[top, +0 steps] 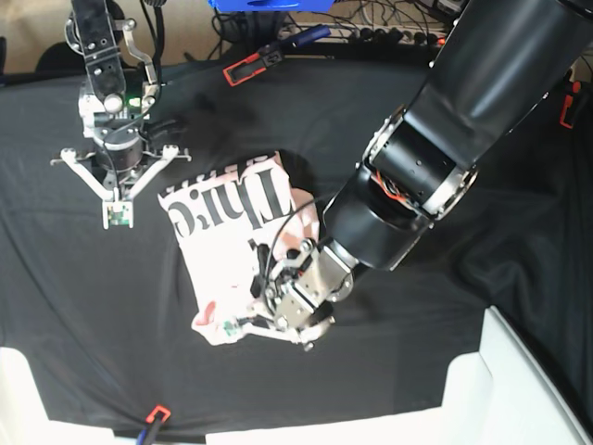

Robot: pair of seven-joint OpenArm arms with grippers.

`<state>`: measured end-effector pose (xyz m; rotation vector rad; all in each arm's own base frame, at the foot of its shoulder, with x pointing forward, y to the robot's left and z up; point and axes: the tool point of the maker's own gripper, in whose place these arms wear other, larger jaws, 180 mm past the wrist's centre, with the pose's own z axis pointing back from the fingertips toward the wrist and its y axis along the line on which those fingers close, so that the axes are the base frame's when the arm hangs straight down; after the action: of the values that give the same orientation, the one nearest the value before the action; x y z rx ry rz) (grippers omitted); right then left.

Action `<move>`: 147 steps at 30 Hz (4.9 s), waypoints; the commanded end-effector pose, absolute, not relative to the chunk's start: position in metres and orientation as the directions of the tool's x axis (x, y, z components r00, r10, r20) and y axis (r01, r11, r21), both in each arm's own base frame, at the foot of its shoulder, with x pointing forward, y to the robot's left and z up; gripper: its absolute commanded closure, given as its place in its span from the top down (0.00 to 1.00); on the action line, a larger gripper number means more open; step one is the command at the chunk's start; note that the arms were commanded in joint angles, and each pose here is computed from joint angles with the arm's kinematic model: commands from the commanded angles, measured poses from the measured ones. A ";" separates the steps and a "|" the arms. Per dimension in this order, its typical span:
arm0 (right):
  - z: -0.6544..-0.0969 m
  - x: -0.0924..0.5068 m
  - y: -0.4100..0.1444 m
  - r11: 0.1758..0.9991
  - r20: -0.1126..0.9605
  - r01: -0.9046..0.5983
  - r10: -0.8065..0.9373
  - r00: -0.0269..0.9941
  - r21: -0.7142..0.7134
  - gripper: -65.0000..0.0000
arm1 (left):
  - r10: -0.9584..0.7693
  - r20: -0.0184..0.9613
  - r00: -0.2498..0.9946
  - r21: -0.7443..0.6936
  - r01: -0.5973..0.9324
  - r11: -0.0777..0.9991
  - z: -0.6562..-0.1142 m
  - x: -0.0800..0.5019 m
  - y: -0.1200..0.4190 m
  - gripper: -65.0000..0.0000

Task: Fold the T-shirt properly
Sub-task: 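Grasp the shirt edge with the left gripper and pull it out flat, then fold the shirt edge with the left gripper toward the right gripper, then press the folded shirt flat with both grippers and release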

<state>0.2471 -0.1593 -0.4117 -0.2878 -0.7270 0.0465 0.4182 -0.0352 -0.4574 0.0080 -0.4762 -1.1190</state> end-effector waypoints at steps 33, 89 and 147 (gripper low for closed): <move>-0.455 0.282 -0.164 0.947 0.602 0.054 0.157 0.783 -0.317 0.00 | -0.727 0.645 0.234 0.226 0.851 0.474 -0.403 0.447 -0.095 0.00; -0.468 0.276 -0.115 0.970 0.585 0.006 0.141 0.798 -0.243 0.00 | -0.224 0.834 0.504 -0.182 0.635 0.751 -0.307 0.452 -0.100 0.00; -0.506 0.270 -0.087 0.920 0.549 -0.219 0.372 0.748 -0.324 0.00 | -0.182 0.666 0.724 -0.245 0.442 0.863 -0.421 0.423 -0.041 0.00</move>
<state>0.2770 -0.0851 -0.4979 -0.2679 -0.7016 0.3365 0.4034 -0.0290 -0.4475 -0.3773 -0.6042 -0.3472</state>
